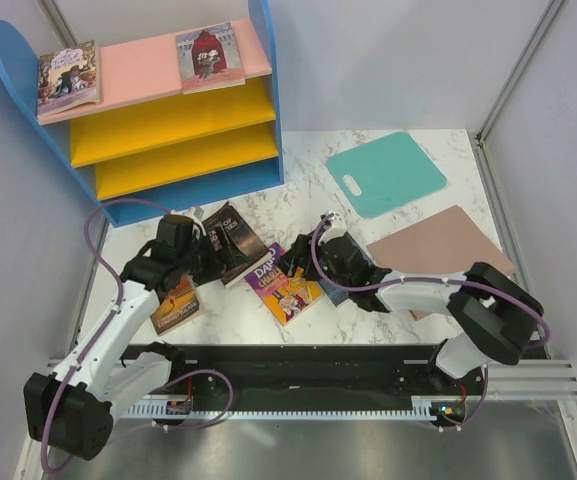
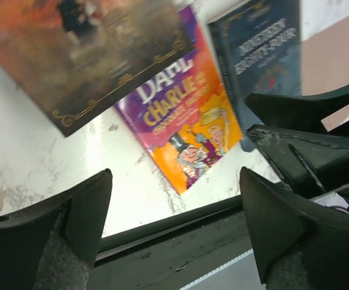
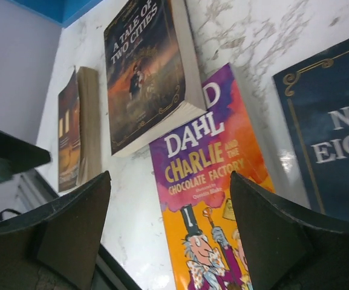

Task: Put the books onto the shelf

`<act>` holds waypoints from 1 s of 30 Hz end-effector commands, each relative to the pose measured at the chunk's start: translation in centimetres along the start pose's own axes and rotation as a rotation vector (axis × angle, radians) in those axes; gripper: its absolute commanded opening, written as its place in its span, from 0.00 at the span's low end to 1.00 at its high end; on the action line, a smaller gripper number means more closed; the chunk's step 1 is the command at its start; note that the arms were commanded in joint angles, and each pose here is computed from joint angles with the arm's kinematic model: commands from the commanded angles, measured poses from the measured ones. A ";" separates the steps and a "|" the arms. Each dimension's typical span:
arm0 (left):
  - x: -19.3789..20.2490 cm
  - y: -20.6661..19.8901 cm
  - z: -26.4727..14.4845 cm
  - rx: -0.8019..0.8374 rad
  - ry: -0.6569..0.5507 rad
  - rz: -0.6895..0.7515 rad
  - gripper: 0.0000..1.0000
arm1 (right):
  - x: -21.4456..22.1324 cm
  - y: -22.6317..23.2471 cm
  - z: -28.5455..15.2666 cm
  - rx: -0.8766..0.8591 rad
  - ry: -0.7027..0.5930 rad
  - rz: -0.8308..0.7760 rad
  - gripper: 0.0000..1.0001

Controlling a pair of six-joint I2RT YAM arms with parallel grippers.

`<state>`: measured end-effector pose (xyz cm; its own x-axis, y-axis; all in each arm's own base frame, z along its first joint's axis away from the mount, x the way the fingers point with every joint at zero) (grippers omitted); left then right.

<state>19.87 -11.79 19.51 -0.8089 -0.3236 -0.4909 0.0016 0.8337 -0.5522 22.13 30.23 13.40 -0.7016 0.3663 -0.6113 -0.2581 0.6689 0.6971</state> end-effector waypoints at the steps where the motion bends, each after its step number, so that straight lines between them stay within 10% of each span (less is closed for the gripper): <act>1: 0.7 1.3 0.5 -0.057 -0.060 -0.152 0.95 | 1.0 3.1 2.0 -0.236 0.093 0.127 0.86; 30: 6.6 8.0 7.3 -0.139 -0.141 -0.502 0.93 | 1.8 0.8 4.7 -0.475 0.055 0.441 0.85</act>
<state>18.05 -10.08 8.11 -0.6599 -0.6801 -0.3194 -0.4229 0.6876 -0.5903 23.76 34.87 8.85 -0.8548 0.4748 -0.2093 -0.1265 0.2005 0.9715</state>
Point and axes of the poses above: each gripper's point midway between its finger pads, its own z axis out along the fingers, its own y axis along the line the jaws close on, x = y × z, the point moved 6 cm from there along -z, back along the fingers, and after that the axes turned 4 degrees about z, right-handed, at the moved point
